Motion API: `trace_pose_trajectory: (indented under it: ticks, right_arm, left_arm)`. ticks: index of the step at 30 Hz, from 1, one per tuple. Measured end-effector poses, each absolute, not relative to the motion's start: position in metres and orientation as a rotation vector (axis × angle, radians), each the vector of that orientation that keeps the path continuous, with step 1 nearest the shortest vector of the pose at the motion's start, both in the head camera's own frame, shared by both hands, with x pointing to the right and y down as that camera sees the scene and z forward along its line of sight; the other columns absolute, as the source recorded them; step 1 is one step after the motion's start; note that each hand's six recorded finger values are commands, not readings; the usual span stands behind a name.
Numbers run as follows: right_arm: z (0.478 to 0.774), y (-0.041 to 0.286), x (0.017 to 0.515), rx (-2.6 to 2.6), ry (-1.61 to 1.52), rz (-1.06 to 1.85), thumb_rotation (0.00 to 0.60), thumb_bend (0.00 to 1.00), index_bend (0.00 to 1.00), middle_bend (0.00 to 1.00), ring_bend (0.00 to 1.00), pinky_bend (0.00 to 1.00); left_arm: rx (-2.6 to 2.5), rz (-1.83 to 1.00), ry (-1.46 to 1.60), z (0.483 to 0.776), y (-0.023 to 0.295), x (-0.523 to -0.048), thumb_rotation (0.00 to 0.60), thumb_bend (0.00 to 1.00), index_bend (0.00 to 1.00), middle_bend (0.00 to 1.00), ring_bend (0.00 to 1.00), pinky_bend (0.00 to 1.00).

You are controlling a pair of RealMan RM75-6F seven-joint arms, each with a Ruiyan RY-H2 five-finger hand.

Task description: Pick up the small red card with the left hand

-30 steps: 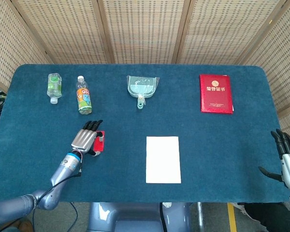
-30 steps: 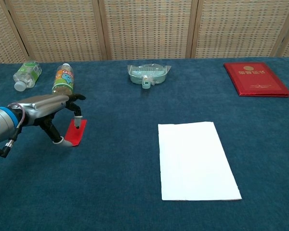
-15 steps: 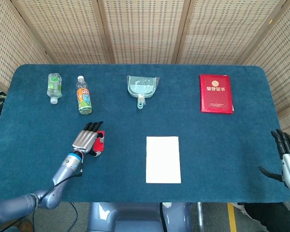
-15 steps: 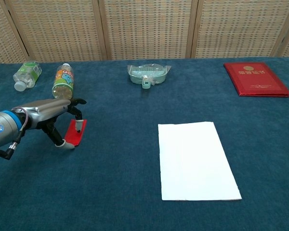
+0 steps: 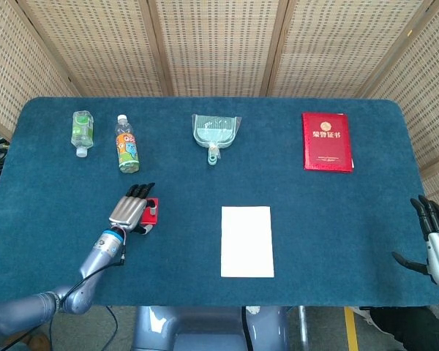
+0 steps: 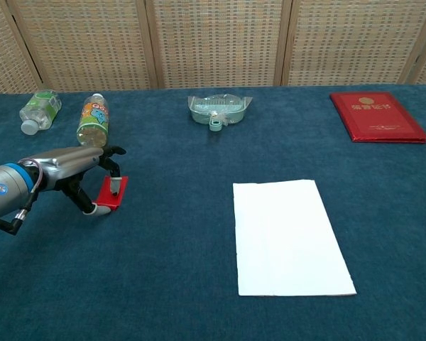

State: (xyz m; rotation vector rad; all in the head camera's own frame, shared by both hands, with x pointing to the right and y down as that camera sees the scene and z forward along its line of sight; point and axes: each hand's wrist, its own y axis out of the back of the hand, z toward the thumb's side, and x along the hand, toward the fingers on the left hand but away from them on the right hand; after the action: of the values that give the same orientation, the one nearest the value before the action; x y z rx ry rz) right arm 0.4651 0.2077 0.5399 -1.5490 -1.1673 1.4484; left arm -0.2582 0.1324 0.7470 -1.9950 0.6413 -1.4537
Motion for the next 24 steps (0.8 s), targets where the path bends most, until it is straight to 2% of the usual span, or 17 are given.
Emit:
trace_pose_trajectory:
  ticks: [8,18,24]
  right_arm:
    - [0.5407,0.2080,0.4647,-1.552,-1.163,1.454,0.600,0.00,0.00,0.00,0.00,0.00]
    - [0.5408,0.2079,0.4649,-1.559,-1.166,1.454,0.600,0.00,0.00,0.00,0.00,0.00]
    - [0.5407,0.2078,0.4653,-1.562,-1.169,1.454,0.600,0.00,0.00,0.00,0.00,0.00]
  left_arm:
    - [-1.997,-1.464,0.634,0.7487,0.1325,-0.2593,0.600,0.30,0.51,0.00,0.00,0.00]
    - [-1.990,-1.475,0.619,0.7519,0.1357,-0.2589,0.600,0.44,0.57,0.00,0.00,0.00]
    - [-1.990,-1.482,0.617,0.7533,0.1365,-0.2578,0.600,0.45,0.61,0.00,0.00,0.00]
